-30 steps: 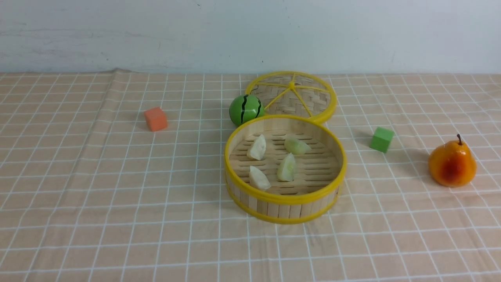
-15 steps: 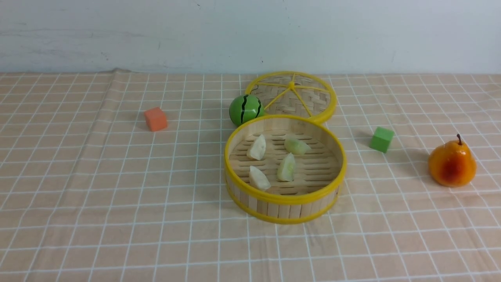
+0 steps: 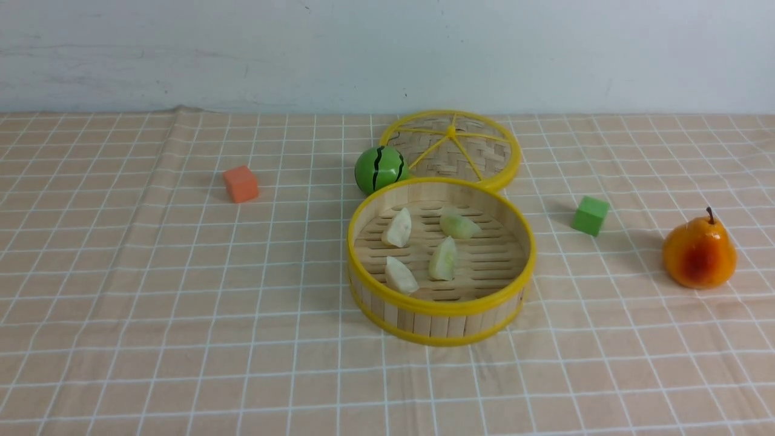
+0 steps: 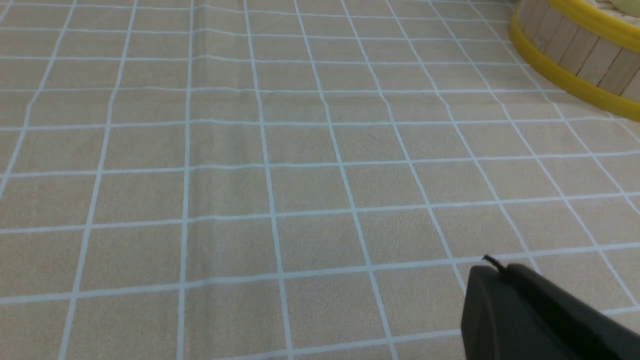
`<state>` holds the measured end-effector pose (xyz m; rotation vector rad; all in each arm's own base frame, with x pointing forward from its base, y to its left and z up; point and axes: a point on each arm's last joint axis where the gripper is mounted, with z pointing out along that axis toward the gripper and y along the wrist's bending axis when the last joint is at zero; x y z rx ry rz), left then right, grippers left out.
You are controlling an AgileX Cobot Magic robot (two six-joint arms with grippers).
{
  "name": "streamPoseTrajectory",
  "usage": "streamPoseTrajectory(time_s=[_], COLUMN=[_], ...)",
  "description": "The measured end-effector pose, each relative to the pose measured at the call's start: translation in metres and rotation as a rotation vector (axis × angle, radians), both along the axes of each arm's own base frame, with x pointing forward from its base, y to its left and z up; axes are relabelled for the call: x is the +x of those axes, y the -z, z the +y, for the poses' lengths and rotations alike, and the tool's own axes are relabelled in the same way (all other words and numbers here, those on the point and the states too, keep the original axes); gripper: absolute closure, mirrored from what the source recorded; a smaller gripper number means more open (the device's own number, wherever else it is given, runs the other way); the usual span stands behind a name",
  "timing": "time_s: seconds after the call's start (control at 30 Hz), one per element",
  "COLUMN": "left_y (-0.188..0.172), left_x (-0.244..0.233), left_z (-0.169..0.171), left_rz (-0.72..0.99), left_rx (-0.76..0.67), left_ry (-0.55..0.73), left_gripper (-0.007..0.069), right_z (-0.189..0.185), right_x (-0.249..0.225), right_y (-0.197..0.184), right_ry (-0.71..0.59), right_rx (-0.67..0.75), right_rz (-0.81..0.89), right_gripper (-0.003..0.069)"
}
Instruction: Put the dumplings into the steamer on the table with the brown tablecloth.
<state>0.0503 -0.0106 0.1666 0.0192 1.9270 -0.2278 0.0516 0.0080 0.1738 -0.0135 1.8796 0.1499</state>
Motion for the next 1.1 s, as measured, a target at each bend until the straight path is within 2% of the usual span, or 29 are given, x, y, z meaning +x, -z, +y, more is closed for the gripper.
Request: streamPoseTrajectory(time_s=[1.1], left_y=[0.0], left_x=[0.0], left_z=[0.0], left_rz=[0.0], left_rx=[0.0], left_ry=[0.0], left_gripper=[0.0625], right_z=[0.0], right_x=[0.0], right_y=[0.0], right_ry=[0.0], right_rx=[0.0], right_rz=[0.0], right_gripper=[0.0505])
